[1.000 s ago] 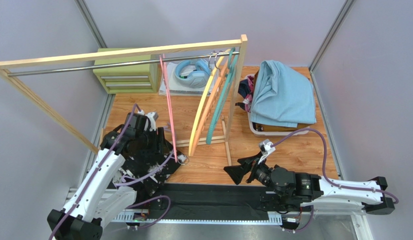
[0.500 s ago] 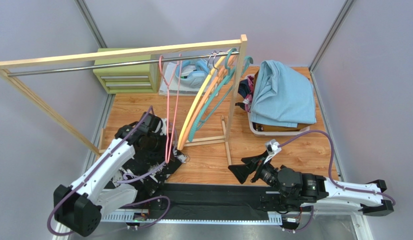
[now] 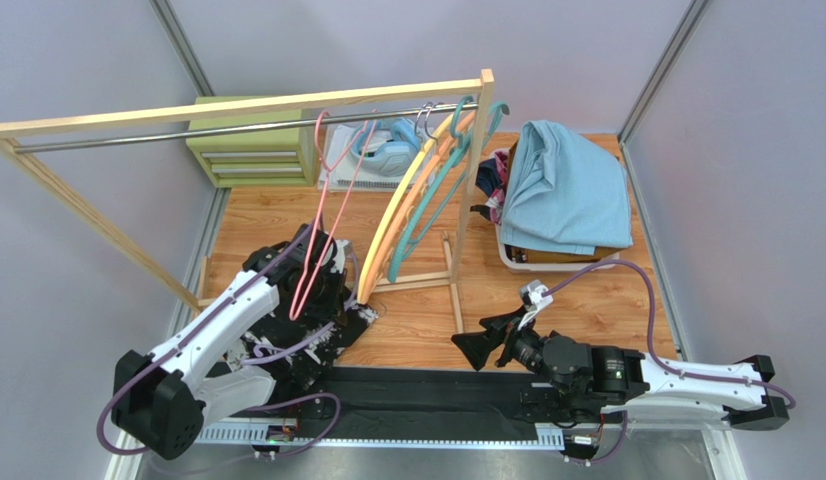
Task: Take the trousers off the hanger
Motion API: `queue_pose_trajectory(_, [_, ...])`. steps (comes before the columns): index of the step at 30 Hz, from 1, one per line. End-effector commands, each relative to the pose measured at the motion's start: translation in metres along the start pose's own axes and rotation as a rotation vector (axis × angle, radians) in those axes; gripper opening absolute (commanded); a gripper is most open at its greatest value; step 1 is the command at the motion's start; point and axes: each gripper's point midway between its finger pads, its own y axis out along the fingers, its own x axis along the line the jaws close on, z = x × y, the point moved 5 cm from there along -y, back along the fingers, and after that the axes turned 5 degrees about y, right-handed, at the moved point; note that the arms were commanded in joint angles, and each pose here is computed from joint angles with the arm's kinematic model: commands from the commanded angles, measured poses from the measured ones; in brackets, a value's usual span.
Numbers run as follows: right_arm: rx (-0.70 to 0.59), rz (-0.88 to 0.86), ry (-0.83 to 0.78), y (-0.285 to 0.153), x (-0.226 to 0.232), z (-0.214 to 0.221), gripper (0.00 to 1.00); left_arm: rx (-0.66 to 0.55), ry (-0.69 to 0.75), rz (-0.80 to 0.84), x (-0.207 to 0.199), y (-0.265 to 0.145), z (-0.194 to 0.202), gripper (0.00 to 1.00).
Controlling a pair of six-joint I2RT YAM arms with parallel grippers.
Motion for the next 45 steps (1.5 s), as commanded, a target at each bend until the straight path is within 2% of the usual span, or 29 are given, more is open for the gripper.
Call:
queue_pose_trajectory(1, [-0.008,-0.046,-0.05,0.006,0.017,-0.008,0.96,-0.13,-0.085,0.122,-0.02,-0.032,-0.011,0.0])
queue_pose_trajectory(5, [-0.016,-0.053,-0.127,0.017,0.029,-0.012,0.96,-0.28,-0.127,0.208,-0.027,-0.063,-0.023,0.0])
queue_pose_trajectory(7, [-0.007,-0.048,-0.19,0.025,0.034,-0.011,0.96,-0.349,-0.208,0.25,-0.027,-0.075,-0.03,0.0])
queue_pose_trajectory(11, [-0.053,-0.096,-0.26,0.046,0.056,-0.014,0.97,-0.512,-0.263,0.361,-0.039,-0.101,-0.046,0.0])
queue_pose_trajectory(15, [-0.14,-0.1,-0.306,0.074,0.065,-0.007,0.96,-0.598,-0.347,0.467,-0.053,-0.122,-0.057,0.0])
queue_pose_trajectory(16, [-0.148,-0.105,-0.327,0.079,0.062,0.001,0.96,-0.599,-0.405,0.502,-0.056,-0.125,-0.058,0.0])
queue_pose_trajectory(17, [-0.221,-0.15,-0.305,0.083,0.075,-0.008,0.96,-0.644,-0.405,0.534,-0.06,-0.133,-0.059,0.0])
queue_pose_trajectory(19, [-0.193,-0.157,-0.357,0.099,0.082,0.008,0.96,-0.671,-0.445,0.568,-0.062,-0.14,-0.06,0.0])
queue_pose_trajectory(20, [-0.23,-0.185,-0.354,0.103,0.099,0.0,0.96,-0.699,-0.464,0.602,-0.066,-0.149,-0.06,0.0])
queue_pose_trajectory(25, [-0.222,-0.263,-0.383,0.126,0.128,0.019,0.98,-0.763,-0.509,0.633,-0.072,-0.173,-0.059,0.0])
queue_pose_trajectory(30, [-0.19,-0.38,-0.432,0.136,0.162,0.028,0.99,-0.749,-0.542,0.632,-0.073,-0.177,-0.058,0.0])
queue_pose_trajectory(37, [-0.229,-0.43,-0.51,0.151,0.179,0.035,0.99,-0.766,-0.641,0.637,-0.068,-0.175,-0.053,0.0])
queue_pose_trajectory(45, [-0.258,-0.399,-0.575,0.163,0.195,0.057,1.0,-0.768,-0.66,0.638,-0.067,-0.176,-0.051,0.0])
